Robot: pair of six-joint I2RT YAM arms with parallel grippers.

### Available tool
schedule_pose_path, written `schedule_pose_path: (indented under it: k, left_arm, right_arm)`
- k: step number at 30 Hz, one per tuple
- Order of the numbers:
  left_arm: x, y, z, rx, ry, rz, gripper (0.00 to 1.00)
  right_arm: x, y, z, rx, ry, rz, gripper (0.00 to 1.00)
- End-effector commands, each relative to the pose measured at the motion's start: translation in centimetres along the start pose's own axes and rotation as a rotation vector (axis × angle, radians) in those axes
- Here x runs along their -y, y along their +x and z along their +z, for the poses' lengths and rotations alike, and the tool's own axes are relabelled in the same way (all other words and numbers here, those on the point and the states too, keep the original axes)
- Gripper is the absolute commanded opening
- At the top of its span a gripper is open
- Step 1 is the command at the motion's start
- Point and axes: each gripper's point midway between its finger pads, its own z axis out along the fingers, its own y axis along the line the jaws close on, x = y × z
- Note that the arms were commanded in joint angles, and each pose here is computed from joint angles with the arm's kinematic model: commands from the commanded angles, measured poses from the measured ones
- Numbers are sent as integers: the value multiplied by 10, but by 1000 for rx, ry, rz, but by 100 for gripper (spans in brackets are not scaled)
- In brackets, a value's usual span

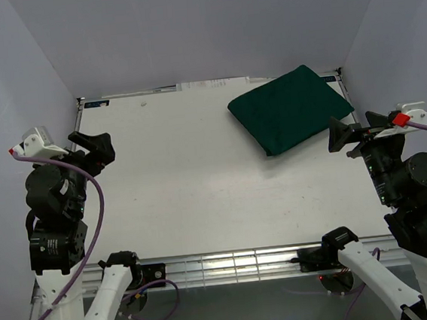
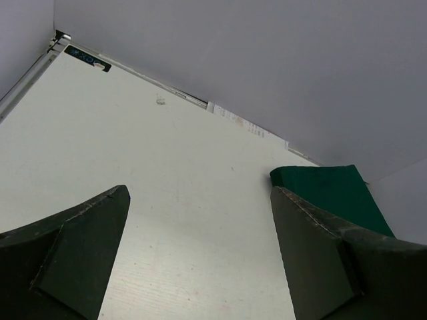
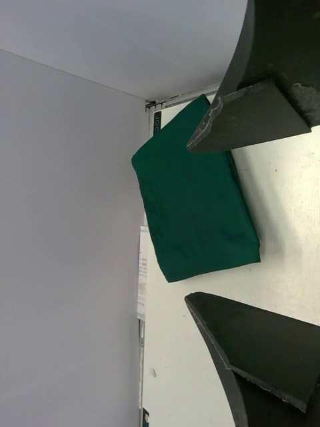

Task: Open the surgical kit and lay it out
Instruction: Move the surgical kit at the center of the board.

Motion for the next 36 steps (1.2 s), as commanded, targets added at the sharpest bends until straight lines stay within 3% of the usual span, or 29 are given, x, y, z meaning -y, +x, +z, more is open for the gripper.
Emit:
schedule_pose_path:
  k: [1,8,15,19,27,36]
  left_arm:
    - [1,4,3,-24,1,-3,98]
    - [2,12,8,-54,5,-20,98]
    - [5,32,20,-129,17,-58,98]
    - [8,56,36,-236,18,-99,98]
    - [34,137,76,-591,64,-316,98]
    - [107,209,110,-740,52,-316,98]
  right_arm:
    - [-1,-16,-2,56,-10,17,90]
    - [-4,-15,-2,66,-27,19,90]
    - [-20,3,5,-1,-104,1,90]
    - [-32,24,13,-79,-154,4,90]
    - [-49,63,32,-217,-193,42,90]
    - [-55,114,59,-425,-141,77,90]
